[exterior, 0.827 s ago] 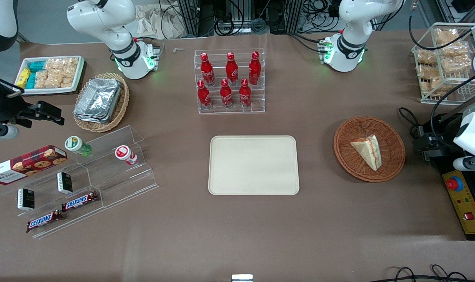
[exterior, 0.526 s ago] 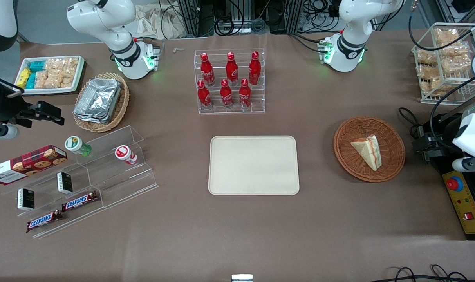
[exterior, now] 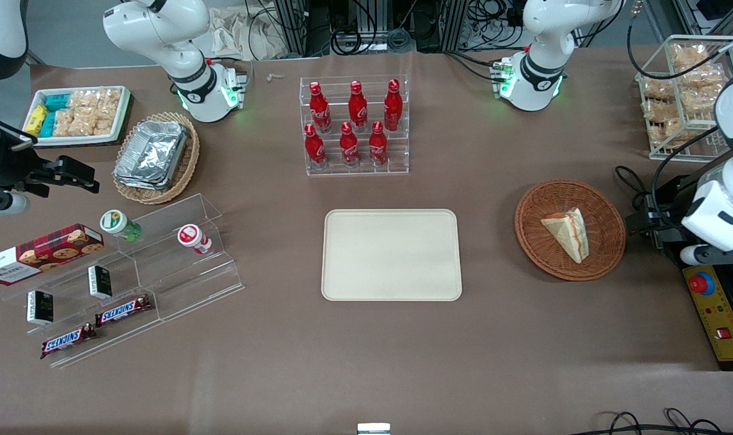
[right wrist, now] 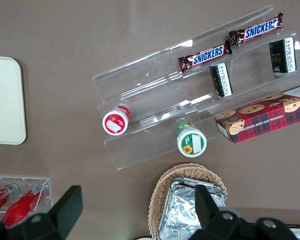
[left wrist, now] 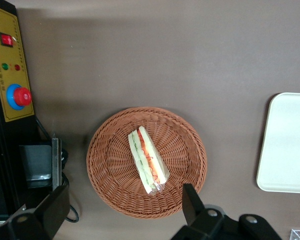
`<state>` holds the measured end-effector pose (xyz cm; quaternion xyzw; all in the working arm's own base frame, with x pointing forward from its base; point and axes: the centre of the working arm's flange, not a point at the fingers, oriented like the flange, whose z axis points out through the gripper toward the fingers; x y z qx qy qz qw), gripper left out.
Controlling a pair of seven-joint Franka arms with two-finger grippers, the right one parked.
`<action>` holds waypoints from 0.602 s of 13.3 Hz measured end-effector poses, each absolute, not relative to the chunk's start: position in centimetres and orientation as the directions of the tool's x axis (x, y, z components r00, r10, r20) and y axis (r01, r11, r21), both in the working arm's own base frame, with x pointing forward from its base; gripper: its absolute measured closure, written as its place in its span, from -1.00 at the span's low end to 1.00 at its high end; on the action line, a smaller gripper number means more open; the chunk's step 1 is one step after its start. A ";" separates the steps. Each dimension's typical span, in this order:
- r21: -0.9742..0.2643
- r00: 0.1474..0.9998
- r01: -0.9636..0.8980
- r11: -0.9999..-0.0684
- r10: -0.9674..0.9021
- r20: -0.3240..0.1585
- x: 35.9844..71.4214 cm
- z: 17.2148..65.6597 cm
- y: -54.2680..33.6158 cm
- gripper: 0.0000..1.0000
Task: Place sandwich from basket to tray
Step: 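Move the left gripper over the wrapped sandwich in the wicker basket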
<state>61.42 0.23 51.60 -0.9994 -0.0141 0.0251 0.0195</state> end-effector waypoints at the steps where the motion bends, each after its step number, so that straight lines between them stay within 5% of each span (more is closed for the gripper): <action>1: -0.040 0.998 0.028 -0.999 0.030 -0.055 61.1 50.8 0.2 -1.00; 8: -0.031 0.999 0.045 -0.999 0.044 0.006 56.5 43.2 -0.4 -1.00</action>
